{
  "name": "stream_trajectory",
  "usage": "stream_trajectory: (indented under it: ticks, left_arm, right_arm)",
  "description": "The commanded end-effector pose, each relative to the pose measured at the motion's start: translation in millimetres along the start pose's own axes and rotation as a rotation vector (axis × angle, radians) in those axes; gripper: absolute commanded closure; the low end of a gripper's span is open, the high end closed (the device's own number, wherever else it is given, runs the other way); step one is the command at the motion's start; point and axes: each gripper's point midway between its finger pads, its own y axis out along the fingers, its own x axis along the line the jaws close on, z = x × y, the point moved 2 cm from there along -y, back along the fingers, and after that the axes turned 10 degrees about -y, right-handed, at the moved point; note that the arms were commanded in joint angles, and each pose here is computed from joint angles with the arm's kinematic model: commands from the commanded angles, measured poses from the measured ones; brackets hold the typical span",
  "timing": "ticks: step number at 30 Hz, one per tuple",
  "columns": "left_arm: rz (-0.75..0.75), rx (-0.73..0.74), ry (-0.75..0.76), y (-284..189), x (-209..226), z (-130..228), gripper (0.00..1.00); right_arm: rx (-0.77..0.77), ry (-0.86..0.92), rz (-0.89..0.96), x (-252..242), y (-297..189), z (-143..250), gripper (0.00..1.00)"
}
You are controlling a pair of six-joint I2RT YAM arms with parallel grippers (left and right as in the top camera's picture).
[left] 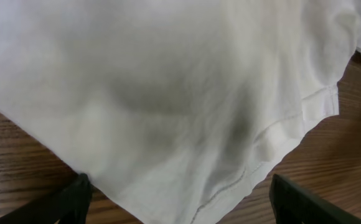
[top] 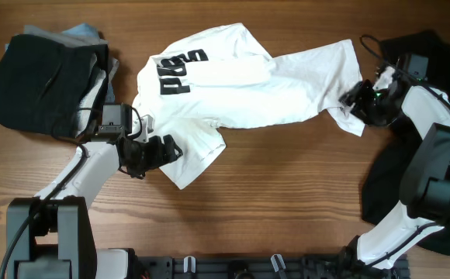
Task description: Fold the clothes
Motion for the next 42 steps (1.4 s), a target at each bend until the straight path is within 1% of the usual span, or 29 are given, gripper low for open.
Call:
stream_trajectory:
  ticks: [1,4,6,8,11,13,15,19,23,25,26,27,28,31,32,33,35,36,38,39,40,42]
  left_arm:
    - [-0.098,0.020,-0.025,13,26,9,0.07]
    - [-0.098,0.020,-0.025,13,26,9,0.07]
    - [-0.098,0.020,-0.025,13,26,9,0.07]
    - [-0.098,0.021,-0.025,13,26,9,0.07]
    - [-0.098,0.021,-0.025,13,26,9,0.07]
    - [-0.098,0.021,-0.026,13,26,9,0.07]
    - [-0.098,0.021,-0.025,13,26,9,0.06]
    - [-0.098,0.021,-0.025,13,26,9,0.07]
    - [-0.100,0.023,-0.027,13,26,10,0.06]
    - [-0.099,0.024,-0.027,13,26,10,0.06]
    - [-0.100,0.024,-0.027,13,26,10,0.06]
    - [-0.100,0.029,-0.029,13,27,11,0.06]
    - [-0.103,0.041,-0.034,12,28,14,0.06]
    - [-0.110,0.055,-0.041,12,29,17,0.06]
    - [-0.106,0.046,-0.037,12,28,15,0.05]
    - [-0.101,0.042,-0.035,13,27,14,0.02]
    - [-0.058,0.071,-0.040,14,22,20,0.01]
    - [-0.047,0.089,-0.046,16,22,25,0.01]
    - [-0.055,0.113,-0.062,19,28,35,0.07]
    - [-0.053,0.117,-0.063,22,31,39,0.11]
    - [-0.030,0.114,-0.059,26,31,41,0.19]
    - [-0.022,0.103,-0.081,29,33,42,0.27]
  right_arm:
    - [0.057,-0.109,-0.246,43,-10,14,0.44]
    - [0.101,-0.087,-0.214,47,-5,24,0.43]
    - [0.098,-0.005,-0.056,29,1,24,0.44]
    - [0.060,0.010,0.019,19,2,16,0.44]
    - [-0.004,-0.023,-0.012,25,3,1,0.44]
    - [-0.040,-0.055,-0.109,41,2,-9,0.44]
    - [-0.049,-0.070,-0.162,49,0,-11,0.44]
    - [-0.063,-0.069,-0.140,46,1,-14,0.45]
    - [-0.049,0.002,-0.038,30,2,-10,0.67]
    - [-0.045,0.007,-0.018,26,3,-9,0.73]
    - [-0.046,0.009,-0.014,26,3,-9,0.81]
    - [-0.047,0.009,-0.015,26,3,-9,0.93]
    - [-0.047,0.008,-0.015,26,3,-9,0.96]
    - [-0.046,0.005,-0.015,27,0,-8,0.96]
    - [-0.049,-0.001,-0.015,29,-5,-8,0.96]
    - [-0.056,-0.014,-0.016,32,-10,-8,0.96]
    - [-0.087,-0.043,-0.006,39,-28,-10,0.96]
    - [-0.104,-0.048,0.013,41,-38,-10,0.96]
    - [-0.131,-0.057,0.042,43,-55,-9,0.96]
    - [-0.143,-0.066,0.046,47,-64,-8,0.96]
    - [-0.142,-0.066,0.046,48,-67,-6,0.96]
    - [-0.126,-0.058,0.050,47,-68,-2,0.96]
